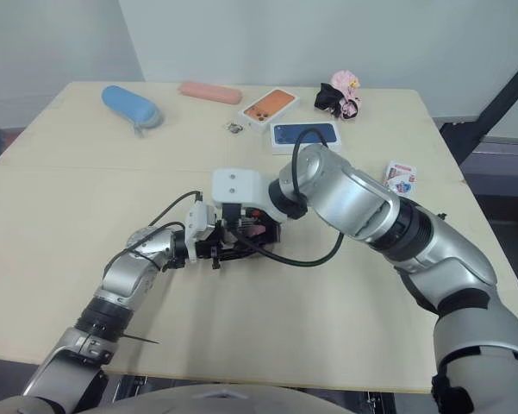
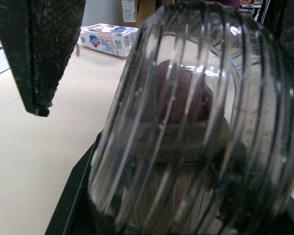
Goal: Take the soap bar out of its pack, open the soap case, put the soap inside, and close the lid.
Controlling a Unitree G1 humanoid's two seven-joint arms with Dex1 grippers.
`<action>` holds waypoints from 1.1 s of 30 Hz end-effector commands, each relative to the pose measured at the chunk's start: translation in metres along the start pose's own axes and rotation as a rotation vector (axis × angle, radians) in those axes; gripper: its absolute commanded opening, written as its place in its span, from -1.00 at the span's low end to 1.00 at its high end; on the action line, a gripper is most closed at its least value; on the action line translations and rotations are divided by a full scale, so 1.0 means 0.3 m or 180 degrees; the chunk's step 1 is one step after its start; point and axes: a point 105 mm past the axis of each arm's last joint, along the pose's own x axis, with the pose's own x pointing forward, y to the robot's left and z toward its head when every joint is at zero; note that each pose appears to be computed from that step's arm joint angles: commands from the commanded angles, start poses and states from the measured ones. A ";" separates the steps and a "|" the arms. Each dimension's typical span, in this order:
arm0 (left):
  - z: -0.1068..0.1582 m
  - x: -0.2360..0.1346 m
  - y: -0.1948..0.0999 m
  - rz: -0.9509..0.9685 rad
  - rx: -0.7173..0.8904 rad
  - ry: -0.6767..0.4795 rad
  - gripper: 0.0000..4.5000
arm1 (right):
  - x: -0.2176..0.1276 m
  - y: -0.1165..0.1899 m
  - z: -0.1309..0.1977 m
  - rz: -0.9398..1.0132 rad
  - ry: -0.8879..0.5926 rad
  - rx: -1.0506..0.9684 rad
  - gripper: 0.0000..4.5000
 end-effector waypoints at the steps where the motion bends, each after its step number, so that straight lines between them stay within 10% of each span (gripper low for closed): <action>1: 0.042 -0.005 0.006 0.0022 0.0155 -0.0110 -0.14 | -0.017 -0.015 0.027 -0.0105 -0.0022 -0.0149 0.89; 14: 0.032 -0.009 0.003 0.0022 0.0159 -0.0074 -0.14 | -0.026 -0.015 0.013 -0.0104 0.0026 -0.0133 0.89; 21: 0.030 -0.009 0.006 0.0032 0.0160 -0.0064 -0.14 | -0.028 -0.014 0.016 -0.0100 0.0006 -0.0149 -0.07; 33: 0.017 -0.028 0.010 0.0076 0.0136 -0.0046 -0.14 | -0.064 -0.014 0.019 -0.0061 -0.0215 -0.0164 -0.12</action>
